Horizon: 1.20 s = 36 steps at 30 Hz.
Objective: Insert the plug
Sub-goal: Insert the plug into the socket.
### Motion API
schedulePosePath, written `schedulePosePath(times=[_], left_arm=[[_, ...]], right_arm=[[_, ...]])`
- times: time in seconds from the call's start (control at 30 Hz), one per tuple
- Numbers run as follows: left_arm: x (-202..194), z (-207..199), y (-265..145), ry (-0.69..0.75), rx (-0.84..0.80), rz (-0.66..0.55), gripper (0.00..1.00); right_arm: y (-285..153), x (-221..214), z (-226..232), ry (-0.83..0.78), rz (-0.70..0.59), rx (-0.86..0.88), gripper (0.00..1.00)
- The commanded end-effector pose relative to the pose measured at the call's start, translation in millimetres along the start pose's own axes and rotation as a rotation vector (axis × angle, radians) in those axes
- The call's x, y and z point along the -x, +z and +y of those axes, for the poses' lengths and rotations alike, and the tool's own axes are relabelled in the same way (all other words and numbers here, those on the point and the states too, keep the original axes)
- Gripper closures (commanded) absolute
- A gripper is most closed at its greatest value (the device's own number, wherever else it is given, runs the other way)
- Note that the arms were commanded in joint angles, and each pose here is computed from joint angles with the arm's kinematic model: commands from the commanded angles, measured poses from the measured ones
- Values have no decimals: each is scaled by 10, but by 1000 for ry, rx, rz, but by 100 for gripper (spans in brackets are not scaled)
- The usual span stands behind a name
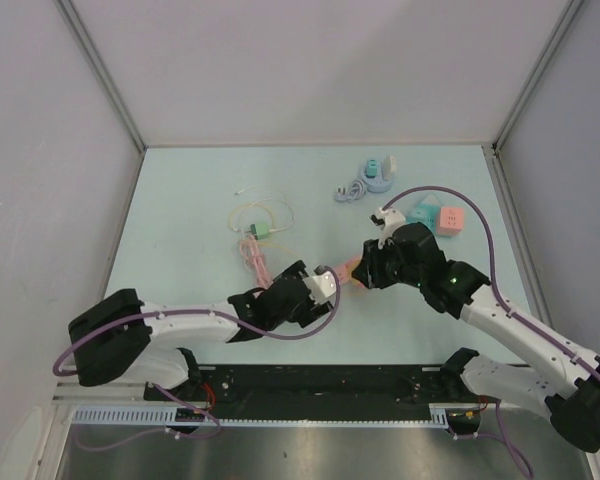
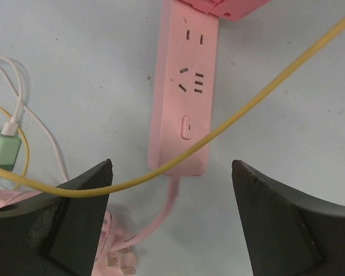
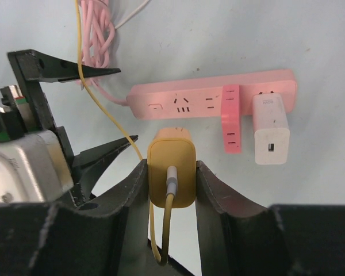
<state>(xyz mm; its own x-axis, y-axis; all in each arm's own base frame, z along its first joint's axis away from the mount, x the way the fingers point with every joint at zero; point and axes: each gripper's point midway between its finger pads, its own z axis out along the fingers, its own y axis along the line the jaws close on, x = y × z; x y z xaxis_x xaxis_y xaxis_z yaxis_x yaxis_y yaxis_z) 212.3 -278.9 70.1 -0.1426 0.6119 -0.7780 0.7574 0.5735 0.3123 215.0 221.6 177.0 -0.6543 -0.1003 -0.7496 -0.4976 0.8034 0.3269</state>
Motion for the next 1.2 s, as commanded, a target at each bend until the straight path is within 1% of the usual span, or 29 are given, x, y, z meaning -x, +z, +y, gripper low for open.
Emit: schedulePosePath(times=[0.0, 0.13, 0.2, 0.23, 0.37, 0.43, 0.47, 0.53, 0.6, 0.63, 0.7, 0.73, 0.77, 0.83, 0.87, 0.93, 1.0, 1.03, 1.07, 1.17], left_arm=[[272, -15, 96, 61, -9, -81, 12], [211, -85, 184, 115, -28, -59, 12], [112, -119, 242, 135, -35, -21, 12], [128, -141, 258, 143, -42, -19, 14], [18, -189, 352, 166, -45, 23, 19], [1, -189, 384, 168, -39, 30, 25], [-42, -202, 409, 173, -40, 45, 33], [-41, -219, 437, 165, -44, 57, 38], [-59, -262, 463, 160, -62, 69, 46], [-61, -271, 467, 157, -65, 71, 53], [-60, -288, 474, 152, -75, 73, 60], [-56, -280, 471, 141, -79, 72, 66], [-58, -280, 466, 132, -91, 74, 69], [-10, -283, 468, 83, -136, 65, 72], [-39, -274, 460, 67, -156, 84, 73], [43, -270, 485, 10, -208, 77, 76], [91, -267, 522, -38, -248, 92, 76], [117, -334, 519, -52, -298, 92, 76], [160, -320, 537, -77, -311, 98, 76], [112, -374, 564, -115, -365, 136, 76]], right_arm=[[-47, 211, 8, -21, -96, 5, 100], [-42, 218, -31, -16, -98, 2, 100], [-49, 236, -45, -10, -104, 5, 100], [-45, 231, -61, -9, -104, 2, 100], [-27, 230, -79, -4, -102, 9, 100], [-10, 228, -96, -5, -101, 4, 100], [3, 229, -101, -8, -103, 3, 100], [39, 204, -106, -20, -92, 1, 100], [77, 195, -126, -39, -89, -12, 100], [117, 168, -136, -49, -76, -19, 100], [161, 163, -148, -74, -75, -34, 100], [199, 162, -168, -89, -73, -45, 100], [224, 152, -182, -100, -68, -49, 100], [288, 143, -222, -118, -59, -66, 100], [310, 136, -232, -122, -55, -69, 100], [385, 116, -272, -139, -39, -82, 100], [431, 125, -281, -151, -29, -87, 100], [453, 133, -289, -163, -25, -89, 100], [500, 124, -345, -169, -16, -119, 100], [555, 172, -410, -195, -19, -156, 100]])
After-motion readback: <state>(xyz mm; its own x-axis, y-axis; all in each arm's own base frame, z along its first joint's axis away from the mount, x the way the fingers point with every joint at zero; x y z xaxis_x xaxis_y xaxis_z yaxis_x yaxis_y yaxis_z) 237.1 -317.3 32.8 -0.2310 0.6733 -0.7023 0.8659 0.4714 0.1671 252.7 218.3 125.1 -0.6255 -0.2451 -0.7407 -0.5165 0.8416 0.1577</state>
